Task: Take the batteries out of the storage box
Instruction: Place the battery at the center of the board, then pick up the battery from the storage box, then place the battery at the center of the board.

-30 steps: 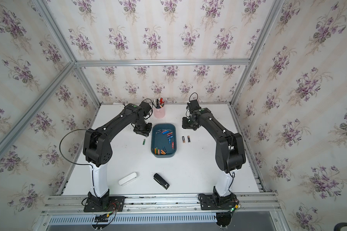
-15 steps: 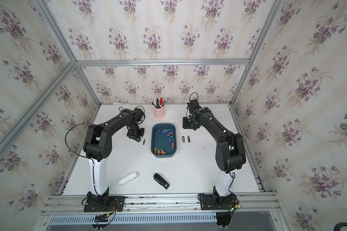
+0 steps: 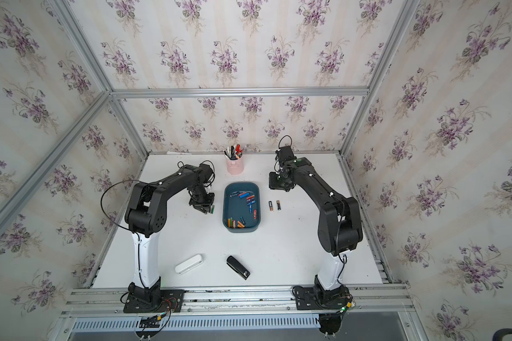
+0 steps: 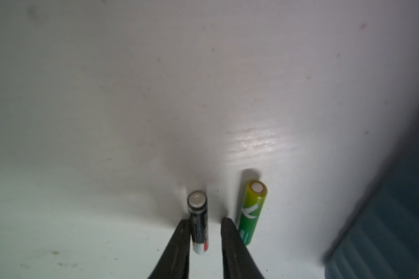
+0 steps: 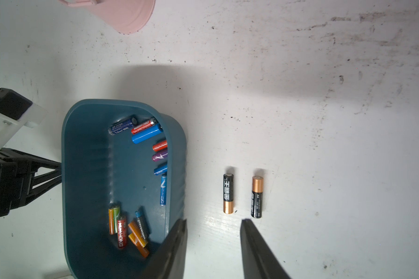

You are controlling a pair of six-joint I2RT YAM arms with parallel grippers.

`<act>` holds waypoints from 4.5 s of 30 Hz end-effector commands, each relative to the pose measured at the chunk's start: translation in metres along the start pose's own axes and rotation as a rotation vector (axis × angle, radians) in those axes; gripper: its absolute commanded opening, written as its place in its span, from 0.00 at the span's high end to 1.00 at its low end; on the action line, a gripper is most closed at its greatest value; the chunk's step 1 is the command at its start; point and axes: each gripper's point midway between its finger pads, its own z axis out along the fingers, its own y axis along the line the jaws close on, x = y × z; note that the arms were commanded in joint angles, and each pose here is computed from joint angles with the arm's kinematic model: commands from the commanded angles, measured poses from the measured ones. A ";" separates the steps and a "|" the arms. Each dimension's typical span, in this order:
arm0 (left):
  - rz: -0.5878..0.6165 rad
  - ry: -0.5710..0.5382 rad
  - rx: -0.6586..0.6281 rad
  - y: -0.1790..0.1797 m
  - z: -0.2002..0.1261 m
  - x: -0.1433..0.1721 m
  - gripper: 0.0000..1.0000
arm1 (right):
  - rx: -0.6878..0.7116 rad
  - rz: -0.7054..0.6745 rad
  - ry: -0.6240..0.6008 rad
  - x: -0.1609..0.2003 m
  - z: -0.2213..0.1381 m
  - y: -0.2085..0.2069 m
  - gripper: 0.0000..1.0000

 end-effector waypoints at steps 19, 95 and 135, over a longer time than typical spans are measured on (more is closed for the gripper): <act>-0.005 -0.054 -0.022 0.002 -0.025 -0.004 0.60 | -0.008 -0.022 -0.006 -0.001 -0.007 0.013 0.58; 0.022 -0.126 0.044 -0.012 -0.059 0.004 0.54 | -0.038 -0.203 0.189 0.060 0.084 0.132 0.85; 0.029 -0.108 0.030 -0.011 -0.058 0.013 0.52 | 0.148 0.017 0.101 0.028 0.044 -0.062 0.85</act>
